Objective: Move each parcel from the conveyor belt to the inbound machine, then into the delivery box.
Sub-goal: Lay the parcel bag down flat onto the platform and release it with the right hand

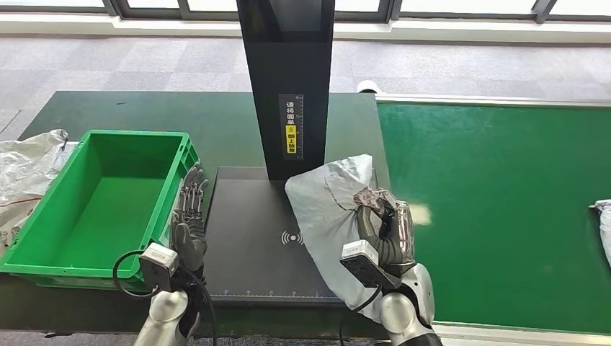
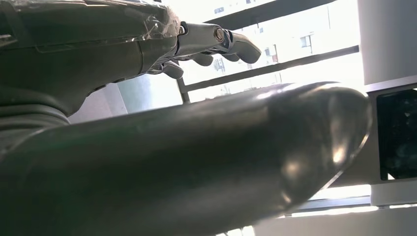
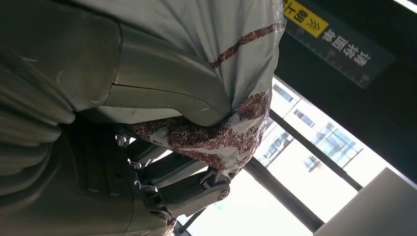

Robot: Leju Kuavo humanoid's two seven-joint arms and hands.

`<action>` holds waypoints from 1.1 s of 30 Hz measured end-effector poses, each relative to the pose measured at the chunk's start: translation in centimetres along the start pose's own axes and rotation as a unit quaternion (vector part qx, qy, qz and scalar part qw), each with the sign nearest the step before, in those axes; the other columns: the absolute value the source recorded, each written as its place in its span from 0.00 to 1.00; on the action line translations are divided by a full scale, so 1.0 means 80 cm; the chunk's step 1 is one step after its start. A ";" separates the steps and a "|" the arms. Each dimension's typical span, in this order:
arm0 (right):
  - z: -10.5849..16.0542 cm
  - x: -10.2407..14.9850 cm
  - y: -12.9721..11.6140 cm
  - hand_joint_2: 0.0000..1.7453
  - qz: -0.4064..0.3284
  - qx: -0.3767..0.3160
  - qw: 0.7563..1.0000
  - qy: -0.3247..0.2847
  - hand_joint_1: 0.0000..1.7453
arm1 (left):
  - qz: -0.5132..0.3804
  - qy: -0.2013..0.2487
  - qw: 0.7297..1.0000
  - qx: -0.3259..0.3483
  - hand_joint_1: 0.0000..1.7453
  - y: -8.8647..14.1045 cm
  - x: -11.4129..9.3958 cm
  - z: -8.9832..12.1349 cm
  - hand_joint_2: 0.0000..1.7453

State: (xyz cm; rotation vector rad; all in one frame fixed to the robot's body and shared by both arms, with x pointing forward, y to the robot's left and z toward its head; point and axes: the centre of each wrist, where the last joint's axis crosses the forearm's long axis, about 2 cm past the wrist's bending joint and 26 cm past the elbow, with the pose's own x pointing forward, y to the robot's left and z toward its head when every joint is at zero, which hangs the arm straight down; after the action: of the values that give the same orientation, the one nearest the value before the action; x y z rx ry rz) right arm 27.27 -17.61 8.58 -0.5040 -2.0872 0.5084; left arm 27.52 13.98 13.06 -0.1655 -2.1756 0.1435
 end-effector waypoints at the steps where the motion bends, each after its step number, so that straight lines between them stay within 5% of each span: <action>1: -0.001 -0.001 0.004 1.00 -0.003 0.006 1.000 0.001 1.00 | -0.001 0.002 1.000 0.001 0.00 0.000 -0.001 0.000 0.00; 9: -0.012 0.002 0.049 1.00 -0.067 0.043 0.997 0.006 0.95 | -0.023 0.009 1.000 0.018 0.00 -0.011 -0.007 -0.007 0.00; 13: -0.018 0.011 0.069 1.00 -0.095 0.058 0.994 0.011 0.06 | -0.031 0.017 0.999 0.021 0.00 -0.021 -0.010 -0.008 0.00; 14: -0.020 0.012 0.073 1.00 -0.098 0.061 0.993 0.011 0.02 | -0.032 0.020 0.999 0.020 0.00 -0.023 -0.010 -0.008 0.00; 25: -0.022 0.019 0.087 1.00 -0.124 0.096 0.987 0.024 0.00 | -0.049 0.031 0.998 0.024 0.00 -0.033 -0.013 -0.009 0.00; 33: 0.022 0.002 0.038 1.00 -0.129 0.097 0.986 0.030 0.00 | -0.056 0.030 0.997 0.034 0.00 -0.026 -0.015 -0.004 0.00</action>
State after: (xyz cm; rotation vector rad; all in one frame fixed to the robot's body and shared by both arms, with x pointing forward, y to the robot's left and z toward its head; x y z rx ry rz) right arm 26.20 -15.31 6.16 -0.1319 -1.9825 0.5287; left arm 28.36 11.73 12.63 -0.0081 -2.1121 0.1476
